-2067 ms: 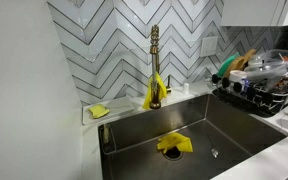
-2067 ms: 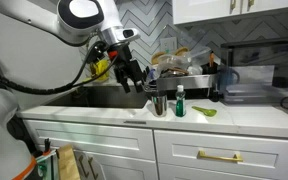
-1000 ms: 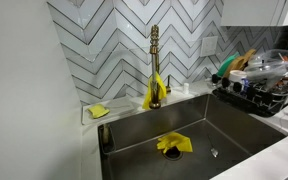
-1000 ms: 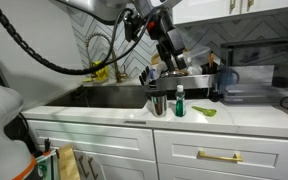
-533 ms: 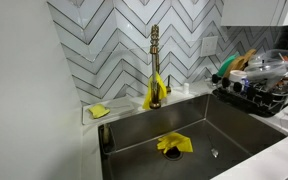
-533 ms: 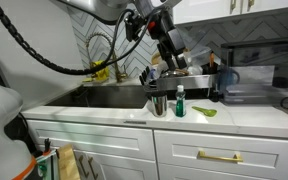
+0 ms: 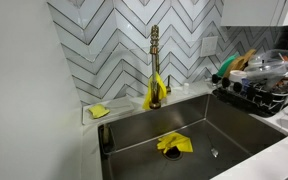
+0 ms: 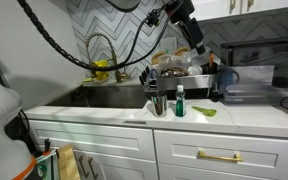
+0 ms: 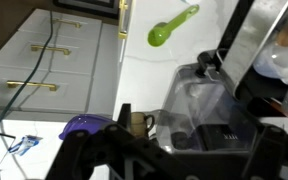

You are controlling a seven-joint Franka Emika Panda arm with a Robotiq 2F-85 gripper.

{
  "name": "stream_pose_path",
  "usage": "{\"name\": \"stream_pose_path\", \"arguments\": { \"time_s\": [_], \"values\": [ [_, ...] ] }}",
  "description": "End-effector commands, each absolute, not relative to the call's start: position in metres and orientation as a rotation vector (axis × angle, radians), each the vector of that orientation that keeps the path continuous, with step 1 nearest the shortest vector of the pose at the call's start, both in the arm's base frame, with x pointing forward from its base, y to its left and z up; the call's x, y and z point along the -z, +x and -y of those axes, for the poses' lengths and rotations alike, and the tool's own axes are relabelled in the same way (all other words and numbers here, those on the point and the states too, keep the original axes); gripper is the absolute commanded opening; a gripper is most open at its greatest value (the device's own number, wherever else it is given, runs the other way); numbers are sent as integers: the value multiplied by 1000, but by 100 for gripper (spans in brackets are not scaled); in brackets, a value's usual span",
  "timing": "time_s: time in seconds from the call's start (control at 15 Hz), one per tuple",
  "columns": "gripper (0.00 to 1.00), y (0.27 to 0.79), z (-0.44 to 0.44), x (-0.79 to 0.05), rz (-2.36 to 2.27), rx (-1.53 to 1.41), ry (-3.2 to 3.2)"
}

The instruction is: Remove lunchbox from the drying rack, put it on the counter, put the bottle with green contents in the lunchbox and then move the lunchbox to the top right side of sink

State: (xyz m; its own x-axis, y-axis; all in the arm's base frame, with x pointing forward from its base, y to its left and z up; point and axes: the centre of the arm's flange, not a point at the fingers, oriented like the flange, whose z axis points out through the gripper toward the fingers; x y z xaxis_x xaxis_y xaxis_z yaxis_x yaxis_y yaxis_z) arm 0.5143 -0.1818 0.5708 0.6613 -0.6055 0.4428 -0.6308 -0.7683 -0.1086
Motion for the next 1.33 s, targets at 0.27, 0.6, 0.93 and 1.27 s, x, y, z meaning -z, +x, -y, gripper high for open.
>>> {"name": "stream_pose_path", "arguments": {
  "time_s": [0.27,0.6,0.93,1.27],
  "values": [
    [100,594,169,-576,1248,-844,2981],
    [100,639,145,-554,1263,-865,3052],
    [97,676,125,-535,1208,-879,3114],
    [56,702,110,-519,1135,-871,3150]
  ]
}}
